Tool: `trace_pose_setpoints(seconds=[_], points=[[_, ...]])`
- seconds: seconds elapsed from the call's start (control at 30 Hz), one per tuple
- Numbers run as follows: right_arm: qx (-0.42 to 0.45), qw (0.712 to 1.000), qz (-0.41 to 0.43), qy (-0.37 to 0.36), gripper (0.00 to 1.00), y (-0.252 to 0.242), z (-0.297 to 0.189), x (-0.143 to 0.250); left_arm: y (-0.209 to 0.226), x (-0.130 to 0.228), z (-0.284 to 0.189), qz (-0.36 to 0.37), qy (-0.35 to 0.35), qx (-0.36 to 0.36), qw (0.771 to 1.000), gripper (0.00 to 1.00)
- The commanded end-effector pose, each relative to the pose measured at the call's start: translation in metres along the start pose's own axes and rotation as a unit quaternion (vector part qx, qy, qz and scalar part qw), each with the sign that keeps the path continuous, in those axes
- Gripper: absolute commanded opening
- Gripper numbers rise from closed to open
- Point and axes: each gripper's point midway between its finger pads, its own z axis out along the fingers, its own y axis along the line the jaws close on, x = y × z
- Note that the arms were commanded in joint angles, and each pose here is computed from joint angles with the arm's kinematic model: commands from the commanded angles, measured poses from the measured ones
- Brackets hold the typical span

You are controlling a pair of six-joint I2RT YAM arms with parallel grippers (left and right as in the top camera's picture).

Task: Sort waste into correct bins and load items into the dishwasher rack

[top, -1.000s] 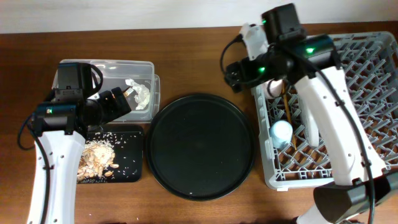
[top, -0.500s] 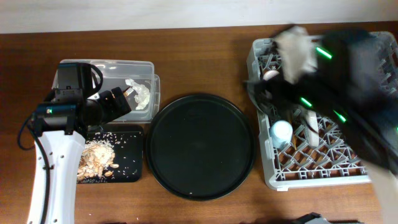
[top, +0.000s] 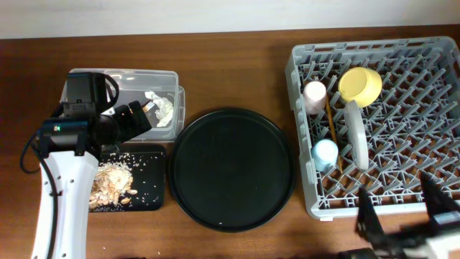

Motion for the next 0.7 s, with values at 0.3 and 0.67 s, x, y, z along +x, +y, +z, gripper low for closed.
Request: trace_pose_setpoints(seconds=[0.3,0.67], points=[[0.016,0.999,-0.002,-0.038,0.99,-0.002,0.078,0.174,0.002,-0.002,-0.003,-0.005,-0.008,-0.003,1.000,0.99],[0.074,0.991,0.048,0.097,0.99,-0.020,0.073,0.244,0.002,-0.002,-0.003,-0.005,-0.008,-0.003,1.000,0.99]])
